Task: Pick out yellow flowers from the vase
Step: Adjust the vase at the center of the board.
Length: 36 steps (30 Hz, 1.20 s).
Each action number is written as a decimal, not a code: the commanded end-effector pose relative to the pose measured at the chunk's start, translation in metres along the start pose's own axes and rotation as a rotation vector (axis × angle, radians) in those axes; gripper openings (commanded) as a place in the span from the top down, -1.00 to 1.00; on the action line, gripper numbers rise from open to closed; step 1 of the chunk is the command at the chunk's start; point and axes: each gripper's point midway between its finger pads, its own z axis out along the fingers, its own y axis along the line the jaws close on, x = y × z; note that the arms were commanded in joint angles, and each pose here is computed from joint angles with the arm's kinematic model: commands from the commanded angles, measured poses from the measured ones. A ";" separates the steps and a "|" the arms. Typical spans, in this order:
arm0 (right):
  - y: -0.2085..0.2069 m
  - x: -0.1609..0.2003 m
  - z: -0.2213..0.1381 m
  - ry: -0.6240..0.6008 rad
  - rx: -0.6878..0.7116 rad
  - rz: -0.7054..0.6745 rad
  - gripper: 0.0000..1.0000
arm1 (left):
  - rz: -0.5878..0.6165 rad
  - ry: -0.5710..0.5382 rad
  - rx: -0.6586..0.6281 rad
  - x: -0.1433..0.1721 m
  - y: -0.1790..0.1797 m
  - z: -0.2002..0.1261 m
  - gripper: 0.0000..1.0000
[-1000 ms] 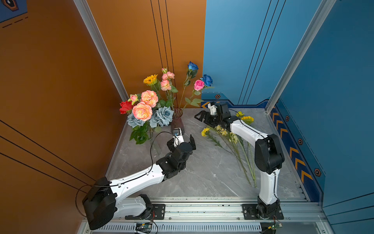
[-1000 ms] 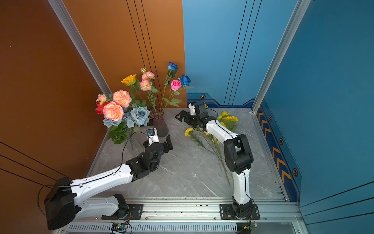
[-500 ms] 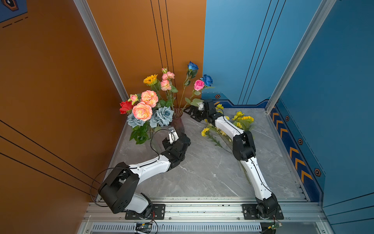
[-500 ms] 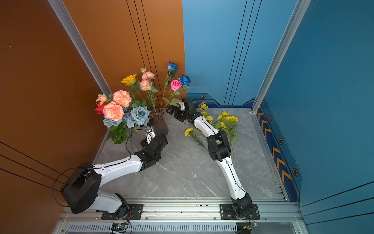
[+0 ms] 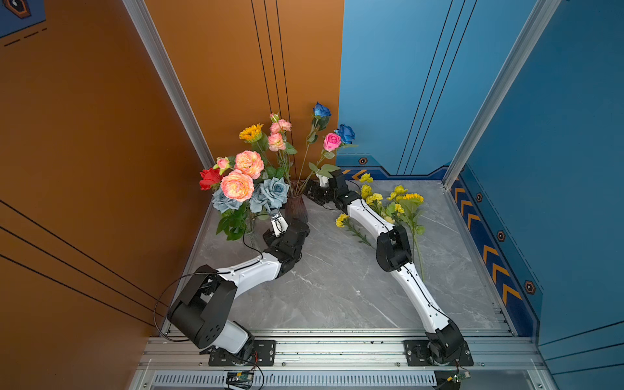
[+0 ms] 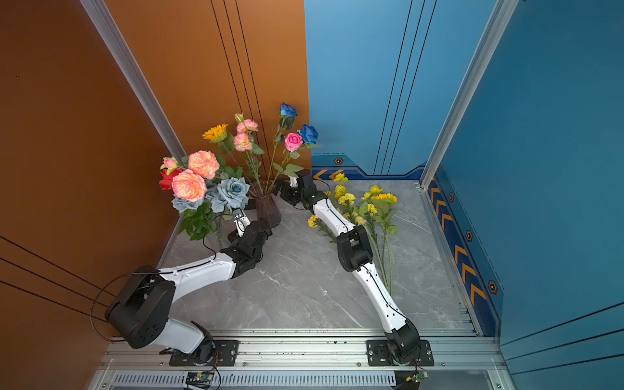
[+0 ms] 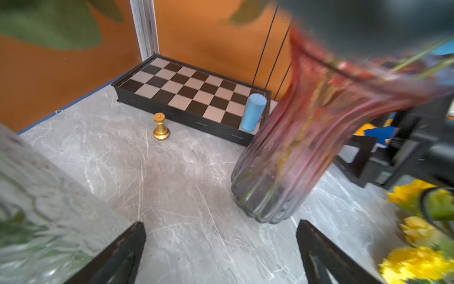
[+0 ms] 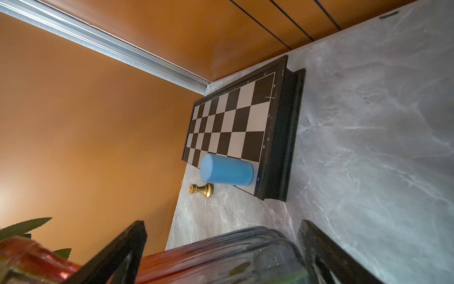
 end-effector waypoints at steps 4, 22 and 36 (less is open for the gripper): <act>0.012 -0.002 -0.001 -0.020 -0.014 -0.063 -1.00 | -0.025 0.029 -0.023 0.006 0.003 0.019 -0.96; 0.027 0.027 -0.022 0.074 0.004 -0.144 -1.00 | -0.034 0.051 -0.098 0.002 0.023 0.057 -0.96; 0.039 0.050 -0.044 0.104 0.043 -0.200 -1.00 | -0.011 0.063 -0.123 0.007 0.029 0.068 -0.96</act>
